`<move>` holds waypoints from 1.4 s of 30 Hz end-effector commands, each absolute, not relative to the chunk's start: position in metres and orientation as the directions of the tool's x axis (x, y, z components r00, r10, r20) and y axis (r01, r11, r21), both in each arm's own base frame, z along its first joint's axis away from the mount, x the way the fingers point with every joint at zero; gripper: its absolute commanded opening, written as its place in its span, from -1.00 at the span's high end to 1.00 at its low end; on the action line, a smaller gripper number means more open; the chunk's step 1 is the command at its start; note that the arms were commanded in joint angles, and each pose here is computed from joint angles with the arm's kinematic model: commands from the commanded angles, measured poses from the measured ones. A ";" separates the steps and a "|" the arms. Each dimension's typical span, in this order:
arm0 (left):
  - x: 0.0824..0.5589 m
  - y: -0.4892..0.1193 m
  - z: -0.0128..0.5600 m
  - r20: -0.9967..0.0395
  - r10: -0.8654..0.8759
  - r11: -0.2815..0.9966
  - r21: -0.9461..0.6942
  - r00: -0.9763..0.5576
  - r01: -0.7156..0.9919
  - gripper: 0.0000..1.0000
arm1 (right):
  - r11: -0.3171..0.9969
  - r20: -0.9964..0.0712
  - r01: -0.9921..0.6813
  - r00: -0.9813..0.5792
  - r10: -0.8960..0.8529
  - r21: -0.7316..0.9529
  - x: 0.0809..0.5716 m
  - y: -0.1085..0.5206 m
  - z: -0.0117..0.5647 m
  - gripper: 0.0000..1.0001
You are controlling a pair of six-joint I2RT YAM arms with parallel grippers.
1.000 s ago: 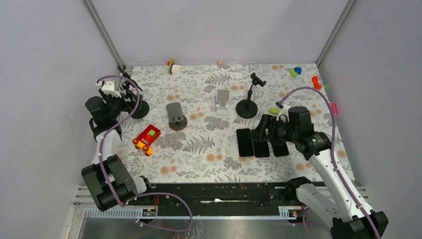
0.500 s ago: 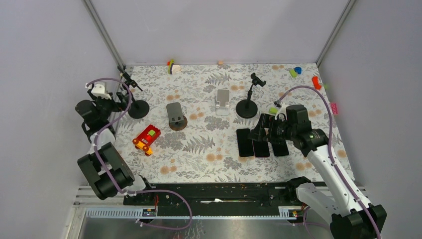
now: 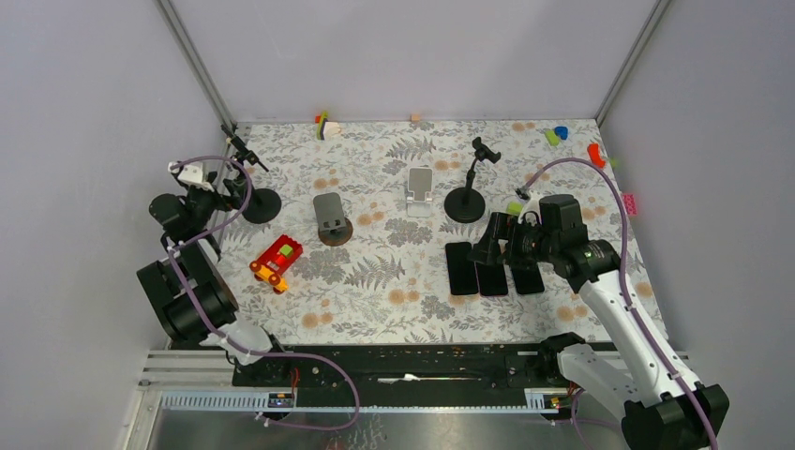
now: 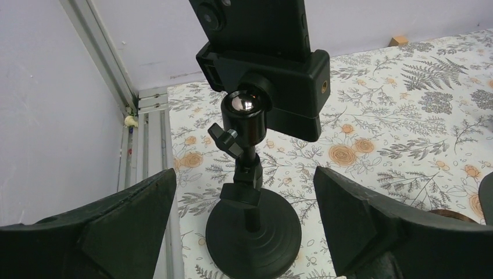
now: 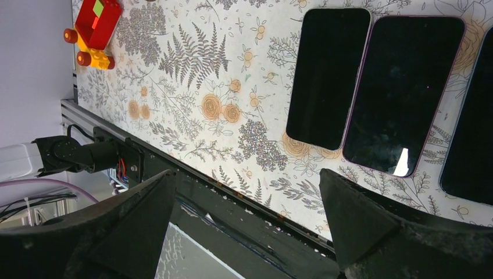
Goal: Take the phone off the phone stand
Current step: Pick up the phone stand with the phone at the center of the board.
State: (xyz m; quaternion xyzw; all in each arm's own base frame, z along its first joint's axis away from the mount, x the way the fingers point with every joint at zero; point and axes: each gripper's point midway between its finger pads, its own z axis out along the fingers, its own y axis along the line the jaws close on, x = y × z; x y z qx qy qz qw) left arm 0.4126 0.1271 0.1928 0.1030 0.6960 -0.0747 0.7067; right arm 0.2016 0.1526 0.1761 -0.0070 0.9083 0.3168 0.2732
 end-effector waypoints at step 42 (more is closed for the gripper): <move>0.486 0.134 0.212 -0.987 0.060 0.889 0.121 0.150 0.441 -0.55 | 0.827 -0.488 -0.158 -0.859 0.154 0.539 0.210 0.148 0.182 -0.99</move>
